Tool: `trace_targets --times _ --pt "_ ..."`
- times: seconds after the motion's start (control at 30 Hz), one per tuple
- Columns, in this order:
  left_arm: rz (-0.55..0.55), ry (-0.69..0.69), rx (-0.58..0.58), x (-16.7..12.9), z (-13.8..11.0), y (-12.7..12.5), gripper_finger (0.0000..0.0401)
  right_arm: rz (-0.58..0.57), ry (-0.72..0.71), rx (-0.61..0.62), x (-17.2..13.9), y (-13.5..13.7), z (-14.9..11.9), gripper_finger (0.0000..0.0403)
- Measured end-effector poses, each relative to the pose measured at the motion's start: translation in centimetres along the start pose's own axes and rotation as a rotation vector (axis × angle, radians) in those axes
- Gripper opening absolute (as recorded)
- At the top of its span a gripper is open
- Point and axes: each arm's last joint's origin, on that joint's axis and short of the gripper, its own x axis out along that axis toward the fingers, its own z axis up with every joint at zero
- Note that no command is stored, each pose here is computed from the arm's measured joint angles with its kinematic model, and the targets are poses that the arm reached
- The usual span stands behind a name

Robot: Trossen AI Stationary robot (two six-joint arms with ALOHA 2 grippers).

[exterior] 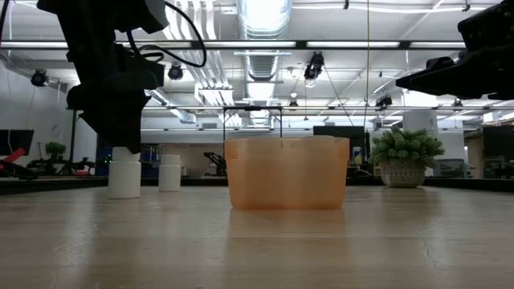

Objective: Pick and place pill bottles into a basket
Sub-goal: Put the white pill bottle into the orange bin

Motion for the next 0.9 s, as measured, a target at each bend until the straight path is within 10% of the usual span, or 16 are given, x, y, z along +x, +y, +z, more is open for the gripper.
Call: trace_targets --times 0.9 --pt "-0.020 -0.013 -0.008 0.99 -0.50 0.14 0.0274 0.000 0.000 0.001 0.00 0.00 0.01 0.0250"
